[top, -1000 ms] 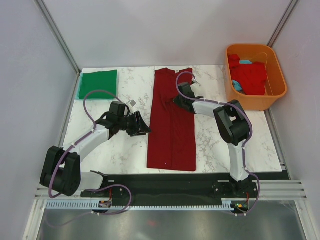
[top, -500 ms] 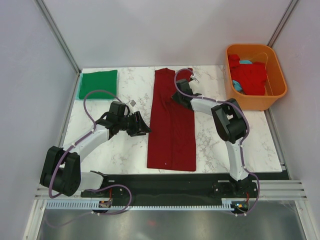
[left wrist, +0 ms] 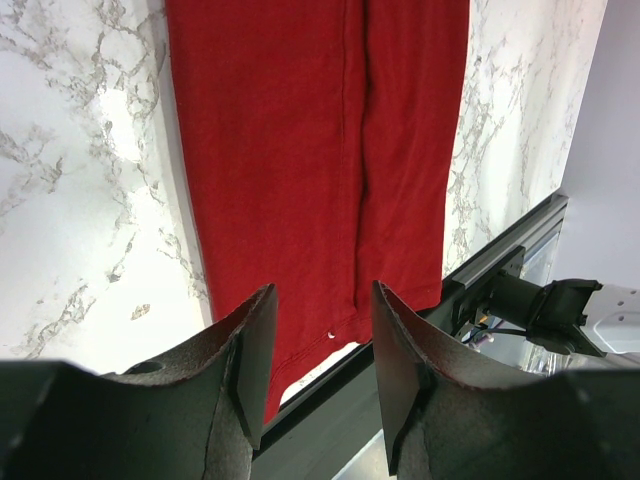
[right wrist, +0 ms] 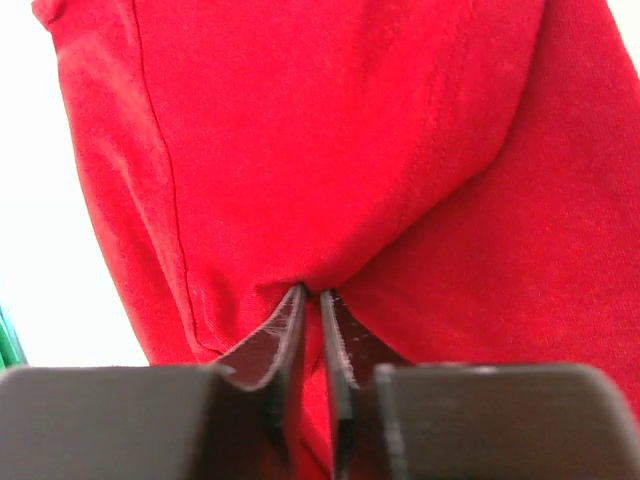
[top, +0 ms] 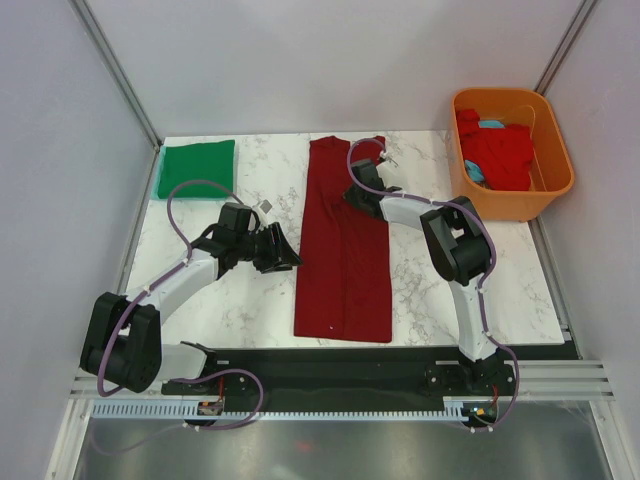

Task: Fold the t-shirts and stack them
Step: Fold the tshirt

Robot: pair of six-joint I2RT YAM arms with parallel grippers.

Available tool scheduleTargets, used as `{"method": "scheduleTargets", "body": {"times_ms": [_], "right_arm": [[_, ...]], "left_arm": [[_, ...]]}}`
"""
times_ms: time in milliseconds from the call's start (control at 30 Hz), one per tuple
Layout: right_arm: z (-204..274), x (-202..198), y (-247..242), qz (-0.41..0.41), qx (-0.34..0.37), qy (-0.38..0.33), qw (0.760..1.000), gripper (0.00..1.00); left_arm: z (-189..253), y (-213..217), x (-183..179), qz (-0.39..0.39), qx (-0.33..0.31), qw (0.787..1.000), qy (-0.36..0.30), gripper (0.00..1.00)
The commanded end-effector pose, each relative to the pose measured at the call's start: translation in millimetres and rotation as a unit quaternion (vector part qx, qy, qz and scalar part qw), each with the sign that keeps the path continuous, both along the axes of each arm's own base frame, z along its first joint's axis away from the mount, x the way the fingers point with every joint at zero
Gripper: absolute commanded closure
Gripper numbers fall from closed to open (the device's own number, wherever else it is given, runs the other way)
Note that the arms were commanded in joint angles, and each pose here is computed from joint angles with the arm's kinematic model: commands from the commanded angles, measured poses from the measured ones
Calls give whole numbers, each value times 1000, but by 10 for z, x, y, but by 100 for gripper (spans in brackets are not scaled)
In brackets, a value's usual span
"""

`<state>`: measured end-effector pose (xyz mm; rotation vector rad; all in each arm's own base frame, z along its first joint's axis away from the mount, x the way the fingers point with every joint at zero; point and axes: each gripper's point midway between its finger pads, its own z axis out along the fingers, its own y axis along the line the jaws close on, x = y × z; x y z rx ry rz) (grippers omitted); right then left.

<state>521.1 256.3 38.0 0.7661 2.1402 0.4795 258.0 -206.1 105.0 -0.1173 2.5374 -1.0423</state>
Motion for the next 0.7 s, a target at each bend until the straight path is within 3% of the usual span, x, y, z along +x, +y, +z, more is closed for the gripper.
{"method": "scheduleTargets", "body": {"times_ms": [0,67,233,667], "right_arm": [[132,146,20,-7,-9,-24,1000,84],[171,173,28,-3,-13,-29,999,92],[349,191,-3,3,-31,-39,999,100],[567,35,-36,21,-80,-4,997,100]], "left_arm": [[15,3,-20,-17,-3,1000,-13,50],[15,3,-19,-18,-2,1000,-13,50],[22,1,-21,-17,-4,1000,-13,50],[25,-9,-48,-21,-8,1000,-11,50]]}}
